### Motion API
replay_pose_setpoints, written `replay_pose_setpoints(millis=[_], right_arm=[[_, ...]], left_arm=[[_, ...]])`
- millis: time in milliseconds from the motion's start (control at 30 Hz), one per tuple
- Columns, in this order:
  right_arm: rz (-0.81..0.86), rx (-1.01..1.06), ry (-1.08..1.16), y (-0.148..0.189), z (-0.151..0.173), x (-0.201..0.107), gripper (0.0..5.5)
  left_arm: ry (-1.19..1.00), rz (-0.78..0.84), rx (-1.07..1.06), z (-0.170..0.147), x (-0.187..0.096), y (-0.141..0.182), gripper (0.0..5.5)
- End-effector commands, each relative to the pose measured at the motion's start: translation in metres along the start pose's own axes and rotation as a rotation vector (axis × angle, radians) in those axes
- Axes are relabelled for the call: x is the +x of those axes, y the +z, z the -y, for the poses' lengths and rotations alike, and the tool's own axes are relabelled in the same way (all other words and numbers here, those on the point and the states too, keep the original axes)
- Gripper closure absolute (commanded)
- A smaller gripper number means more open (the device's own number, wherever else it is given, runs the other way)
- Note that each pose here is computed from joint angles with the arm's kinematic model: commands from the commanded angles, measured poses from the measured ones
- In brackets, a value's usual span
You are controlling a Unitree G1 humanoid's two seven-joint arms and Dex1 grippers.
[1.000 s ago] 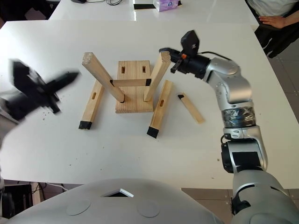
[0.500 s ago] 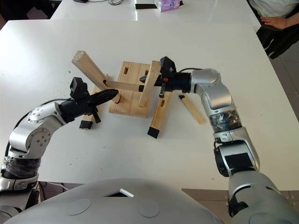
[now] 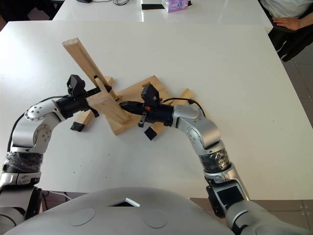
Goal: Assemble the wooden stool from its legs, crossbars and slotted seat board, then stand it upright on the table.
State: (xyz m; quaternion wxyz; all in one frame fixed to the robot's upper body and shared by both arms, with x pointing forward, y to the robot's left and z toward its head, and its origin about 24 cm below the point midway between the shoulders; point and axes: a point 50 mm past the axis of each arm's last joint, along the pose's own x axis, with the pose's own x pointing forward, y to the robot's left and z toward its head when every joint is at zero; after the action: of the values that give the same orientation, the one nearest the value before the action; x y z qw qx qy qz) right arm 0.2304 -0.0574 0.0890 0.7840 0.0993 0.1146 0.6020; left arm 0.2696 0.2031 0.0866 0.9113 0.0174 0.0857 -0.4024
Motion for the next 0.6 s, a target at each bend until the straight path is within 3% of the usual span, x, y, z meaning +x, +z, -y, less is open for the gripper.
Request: replay_pose_setpoints(millis=[33, 200, 300, 433, 600], right_arm=[[0.024, 0.024, -0.024, 0.004, -0.005, 0.0, 5.47], [0.066, -0.098, -0.155, 0.039, 0.023, -0.031, 5.47], [-0.007, -0.227, -0.261, 0.05, 0.053, -0.041, 5.47], [-0.199, -0.352, -0.408, 0.041, 0.103, -0.034, 5.47], [-0.439, -0.439, -0.325, 0.016, 0.123, -0.027, 5.47]], left_arm=[[0.036, 0.014, 0.042, -0.009, 0.003, 0.006, 5.5], [0.122, 0.042, 0.001, -0.006, -0.022, 0.005, 5.5], [0.183, 0.016, -0.03, -0.003, -0.042, 0.001, 5.5], [0.206, -0.085, -0.081, 0.003, -0.057, -0.017, 5.5], [0.037, -0.214, -0.127, 0.042, -0.05, -0.044, 5.5]])
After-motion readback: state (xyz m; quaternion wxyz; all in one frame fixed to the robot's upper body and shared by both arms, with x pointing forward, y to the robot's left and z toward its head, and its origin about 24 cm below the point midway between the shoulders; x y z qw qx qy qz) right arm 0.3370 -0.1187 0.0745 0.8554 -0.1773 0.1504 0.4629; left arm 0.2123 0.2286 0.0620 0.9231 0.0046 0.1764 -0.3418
